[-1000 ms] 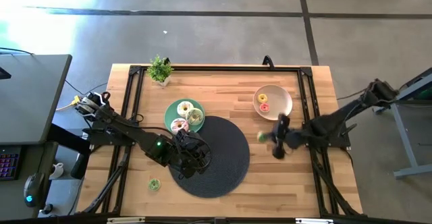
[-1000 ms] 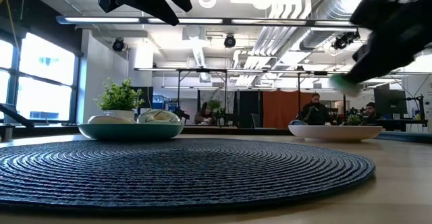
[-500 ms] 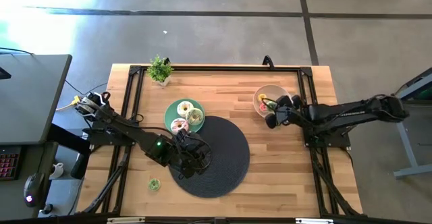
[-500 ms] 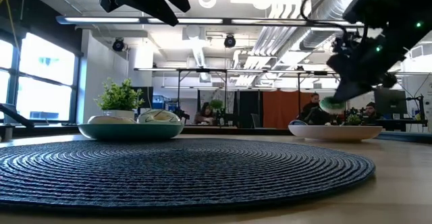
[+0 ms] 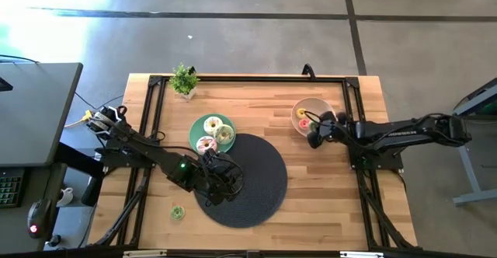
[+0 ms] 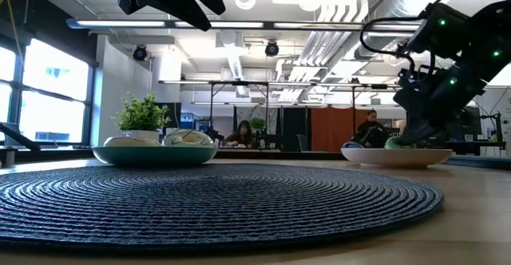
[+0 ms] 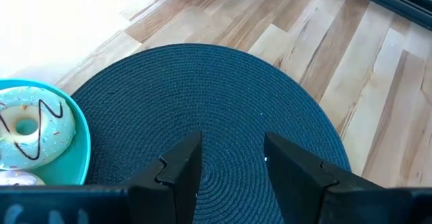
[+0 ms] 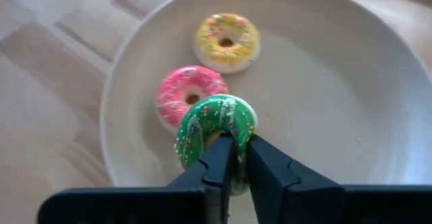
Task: Pick & Place donuts
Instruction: Put the right small green donut on the white plate, then put the small pink donut on the white plate
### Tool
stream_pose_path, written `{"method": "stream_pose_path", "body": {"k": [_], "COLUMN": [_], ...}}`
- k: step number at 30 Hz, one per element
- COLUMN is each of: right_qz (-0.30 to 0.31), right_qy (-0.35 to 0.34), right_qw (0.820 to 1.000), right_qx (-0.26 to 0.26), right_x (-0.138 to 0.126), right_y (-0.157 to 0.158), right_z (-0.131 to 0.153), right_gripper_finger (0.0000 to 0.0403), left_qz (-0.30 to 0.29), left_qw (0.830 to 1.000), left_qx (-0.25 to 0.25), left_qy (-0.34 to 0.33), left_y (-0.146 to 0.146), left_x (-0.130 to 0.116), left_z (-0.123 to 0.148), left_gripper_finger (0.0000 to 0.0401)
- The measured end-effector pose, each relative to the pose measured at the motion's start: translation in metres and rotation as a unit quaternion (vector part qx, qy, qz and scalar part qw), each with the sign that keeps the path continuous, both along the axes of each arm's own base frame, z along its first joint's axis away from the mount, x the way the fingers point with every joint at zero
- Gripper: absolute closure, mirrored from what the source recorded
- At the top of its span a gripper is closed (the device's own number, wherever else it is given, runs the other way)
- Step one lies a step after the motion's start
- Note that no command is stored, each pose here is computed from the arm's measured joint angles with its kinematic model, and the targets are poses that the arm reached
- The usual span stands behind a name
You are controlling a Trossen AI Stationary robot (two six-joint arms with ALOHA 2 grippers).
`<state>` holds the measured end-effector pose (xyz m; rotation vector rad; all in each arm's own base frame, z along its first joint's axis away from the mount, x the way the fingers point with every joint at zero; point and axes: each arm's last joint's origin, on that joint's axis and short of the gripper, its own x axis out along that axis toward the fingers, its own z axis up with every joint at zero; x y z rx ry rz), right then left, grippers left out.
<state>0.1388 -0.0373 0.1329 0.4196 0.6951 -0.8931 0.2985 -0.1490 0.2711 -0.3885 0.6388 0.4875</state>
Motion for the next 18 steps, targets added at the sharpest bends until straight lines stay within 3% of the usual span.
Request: {"method": "stream_pose_path", "body": {"k": [10,18], "right_qz": [0.023,0.048], "right_qy": [-0.025,-0.011], "right_qw": [0.999,0.998], "right_qx": [-0.016,-0.031], "right_x": [0.013,0.015], "right_y": [-0.002,-0.002], "right_z": [0.023,0.025], "right_gripper_finger": [0.0296,0.0284], "left_qz": [0.000,-0.030], "left_qw": [1.000,0.999], "left_qx": [-0.001,-0.038], "left_qy": [0.000,0.021], "left_y": [0.000,-0.003], "left_x": [0.000,0.000], "left_z": [0.000,-0.001], "left_gripper_finger": [0.0242,0.0242]}}
